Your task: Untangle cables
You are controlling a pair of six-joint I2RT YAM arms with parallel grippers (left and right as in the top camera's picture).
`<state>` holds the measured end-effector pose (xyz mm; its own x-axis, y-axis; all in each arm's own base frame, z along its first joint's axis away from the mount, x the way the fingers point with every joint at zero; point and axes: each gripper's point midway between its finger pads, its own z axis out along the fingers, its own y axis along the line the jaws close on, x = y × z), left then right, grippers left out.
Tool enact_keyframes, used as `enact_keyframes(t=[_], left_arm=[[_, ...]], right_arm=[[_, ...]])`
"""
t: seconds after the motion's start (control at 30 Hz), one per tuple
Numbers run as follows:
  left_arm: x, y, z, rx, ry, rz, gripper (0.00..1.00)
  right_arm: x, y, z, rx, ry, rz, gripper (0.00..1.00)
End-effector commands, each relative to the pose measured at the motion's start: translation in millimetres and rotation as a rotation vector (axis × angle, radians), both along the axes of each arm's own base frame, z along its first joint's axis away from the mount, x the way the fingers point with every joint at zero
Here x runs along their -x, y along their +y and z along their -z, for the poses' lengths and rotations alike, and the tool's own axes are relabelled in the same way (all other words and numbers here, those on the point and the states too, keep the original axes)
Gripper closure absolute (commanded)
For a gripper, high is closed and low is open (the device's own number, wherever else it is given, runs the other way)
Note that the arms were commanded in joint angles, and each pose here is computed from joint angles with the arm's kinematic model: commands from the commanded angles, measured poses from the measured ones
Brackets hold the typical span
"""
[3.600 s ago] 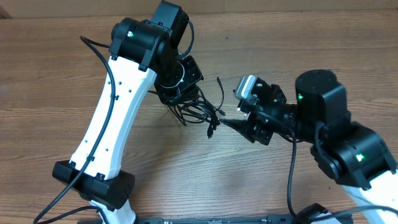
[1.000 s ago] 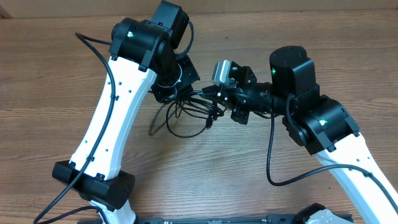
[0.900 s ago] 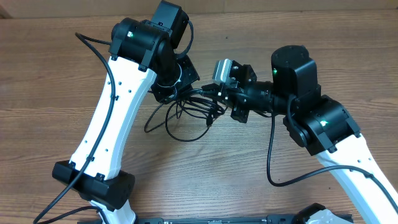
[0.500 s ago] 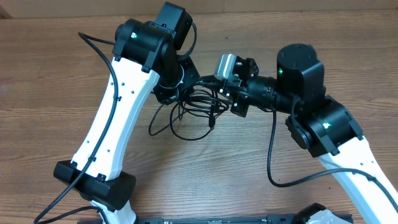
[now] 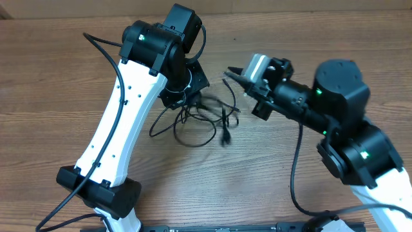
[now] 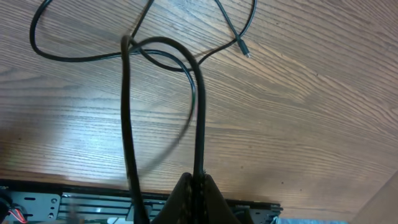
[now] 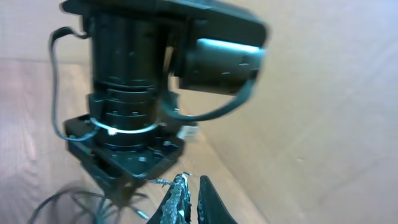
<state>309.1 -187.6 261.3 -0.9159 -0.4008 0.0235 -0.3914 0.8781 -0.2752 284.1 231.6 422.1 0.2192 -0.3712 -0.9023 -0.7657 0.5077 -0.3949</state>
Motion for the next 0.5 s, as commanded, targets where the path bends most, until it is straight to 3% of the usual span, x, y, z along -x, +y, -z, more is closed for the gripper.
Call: enact_keyframes(t=[0.0, 0.4, 0.47], left_arm=[[3.4, 3.7, -6.1, -0.014, -0.025, -0.001, 0.96], [3.5, 3.5, -6.1, -0.013, -0.025, -0.001, 0.96], [3.7, 3.1, -6.2, -0.010, -0.023, -0.001, 0.96]], right_arm=[[-0.6, -18.5, -20.7, -0.013, -0.057, 0.101, 0.96], [16.1, -30.3, 32.8, 0.110, 0.151, 0.115, 0.96], [21.7, -29.0, 44.4, 0.132, 0.199, 0.092, 0.90]])
